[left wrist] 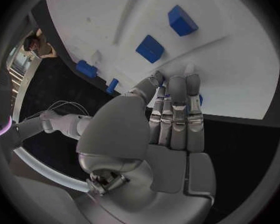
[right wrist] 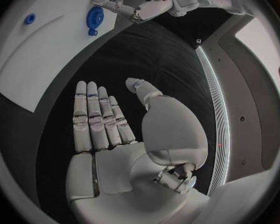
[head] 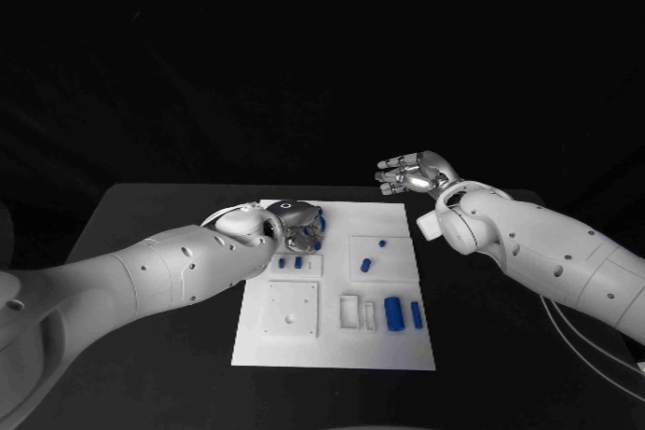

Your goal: Assemble the parts on the task board

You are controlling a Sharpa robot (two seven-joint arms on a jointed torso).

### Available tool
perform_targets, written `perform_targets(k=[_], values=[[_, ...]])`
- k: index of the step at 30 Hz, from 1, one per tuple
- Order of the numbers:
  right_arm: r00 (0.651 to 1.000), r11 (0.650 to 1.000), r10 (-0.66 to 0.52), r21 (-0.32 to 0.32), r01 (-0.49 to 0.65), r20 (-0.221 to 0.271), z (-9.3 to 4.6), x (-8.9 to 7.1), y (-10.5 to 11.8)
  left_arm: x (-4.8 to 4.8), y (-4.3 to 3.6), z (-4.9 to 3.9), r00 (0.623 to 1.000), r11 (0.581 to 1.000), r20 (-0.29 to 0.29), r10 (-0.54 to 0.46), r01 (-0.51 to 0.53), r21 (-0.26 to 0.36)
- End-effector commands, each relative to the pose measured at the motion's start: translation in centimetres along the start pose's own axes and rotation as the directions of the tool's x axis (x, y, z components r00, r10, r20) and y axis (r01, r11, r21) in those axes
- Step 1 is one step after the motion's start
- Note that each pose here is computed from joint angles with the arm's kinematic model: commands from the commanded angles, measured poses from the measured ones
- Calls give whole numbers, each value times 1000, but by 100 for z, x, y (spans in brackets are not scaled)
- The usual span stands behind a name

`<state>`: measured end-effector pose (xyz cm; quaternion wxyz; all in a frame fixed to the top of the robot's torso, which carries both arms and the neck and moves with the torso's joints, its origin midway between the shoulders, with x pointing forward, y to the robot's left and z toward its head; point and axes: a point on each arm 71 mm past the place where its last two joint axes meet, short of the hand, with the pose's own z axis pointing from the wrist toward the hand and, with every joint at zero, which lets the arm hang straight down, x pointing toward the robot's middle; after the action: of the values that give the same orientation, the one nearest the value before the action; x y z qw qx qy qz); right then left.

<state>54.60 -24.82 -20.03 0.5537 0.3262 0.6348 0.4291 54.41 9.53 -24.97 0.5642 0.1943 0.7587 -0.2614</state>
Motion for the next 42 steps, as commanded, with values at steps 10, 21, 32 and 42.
perform_targets(k=[10,21,32,42], values=[[1000,1000,-5,-15,5,-17,3,20,20,29,-71,15,1000,999,-4,-14,14,29],[1000,1000,-6,-14,5,-19,2,16,17,44,-55,16,1000,1000,-27,-5,6,16],[1000,1000,-5,-14,4,-20,5,27,20,42,-39,29,1000,1000,-29,0,0,12],[1000,1000,-5,-15,5,-19,4,25,21,16,3,14,1000,1000,9,-16,16,-4]])
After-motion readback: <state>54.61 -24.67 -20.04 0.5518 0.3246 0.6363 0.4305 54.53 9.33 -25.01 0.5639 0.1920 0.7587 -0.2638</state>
